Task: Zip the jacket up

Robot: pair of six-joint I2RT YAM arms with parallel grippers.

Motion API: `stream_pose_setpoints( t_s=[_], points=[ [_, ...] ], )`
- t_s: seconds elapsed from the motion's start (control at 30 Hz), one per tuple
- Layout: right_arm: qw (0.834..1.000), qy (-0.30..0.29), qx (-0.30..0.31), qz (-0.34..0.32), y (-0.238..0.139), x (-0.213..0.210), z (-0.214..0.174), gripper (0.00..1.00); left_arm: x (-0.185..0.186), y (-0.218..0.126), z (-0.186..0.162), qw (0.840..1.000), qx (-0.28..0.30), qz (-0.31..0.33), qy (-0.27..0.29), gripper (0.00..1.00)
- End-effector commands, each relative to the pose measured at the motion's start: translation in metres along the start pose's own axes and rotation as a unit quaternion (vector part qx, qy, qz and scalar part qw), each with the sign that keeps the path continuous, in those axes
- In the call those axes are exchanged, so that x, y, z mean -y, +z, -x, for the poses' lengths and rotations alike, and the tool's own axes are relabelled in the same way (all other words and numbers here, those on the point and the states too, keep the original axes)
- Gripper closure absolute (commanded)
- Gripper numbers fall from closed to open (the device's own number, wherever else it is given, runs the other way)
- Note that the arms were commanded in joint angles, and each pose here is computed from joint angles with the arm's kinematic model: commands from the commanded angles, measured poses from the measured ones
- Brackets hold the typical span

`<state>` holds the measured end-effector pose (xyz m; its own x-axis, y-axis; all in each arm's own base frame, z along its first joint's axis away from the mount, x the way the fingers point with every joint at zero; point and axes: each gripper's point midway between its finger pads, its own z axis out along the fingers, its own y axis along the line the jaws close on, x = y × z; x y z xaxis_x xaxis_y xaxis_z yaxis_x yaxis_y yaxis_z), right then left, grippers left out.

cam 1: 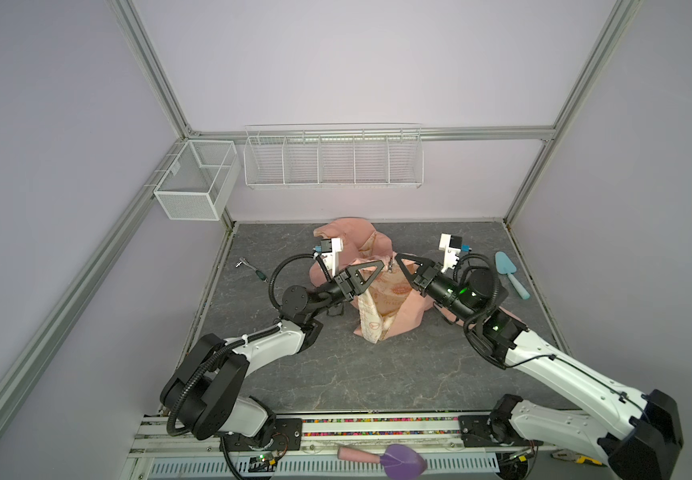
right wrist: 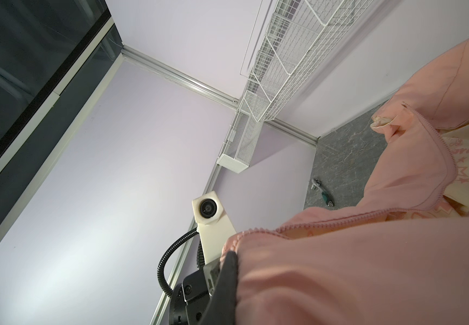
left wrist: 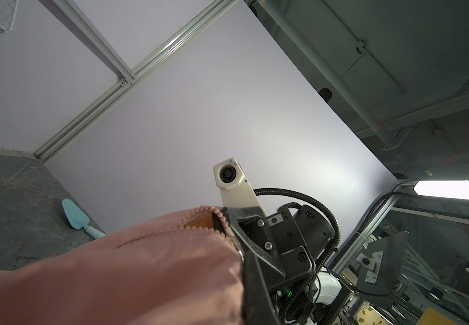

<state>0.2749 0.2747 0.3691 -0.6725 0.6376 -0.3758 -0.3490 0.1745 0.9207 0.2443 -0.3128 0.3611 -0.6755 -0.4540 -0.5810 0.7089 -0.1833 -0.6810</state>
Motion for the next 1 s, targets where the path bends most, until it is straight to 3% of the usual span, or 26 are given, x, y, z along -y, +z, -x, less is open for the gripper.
stream_pose_setpoints(
  t_s=[0.0, 0.97],
  points=[
    [1.000, -0.002, 0.025, 0.019, -0.008, -0.018, 0.010, 0.94, 0.016, -0.003, 0.005, 0.999, 0.012, -0.024, 0.017, 1.00],
    [1.000, 0.001, 0.013, 0.006, 0.002, -0.014, 0.004, 0.94, 0.021, -0.003, 0.008, 0.999, 0.015, -0.029, 0.027, 1.00]
  ],
)
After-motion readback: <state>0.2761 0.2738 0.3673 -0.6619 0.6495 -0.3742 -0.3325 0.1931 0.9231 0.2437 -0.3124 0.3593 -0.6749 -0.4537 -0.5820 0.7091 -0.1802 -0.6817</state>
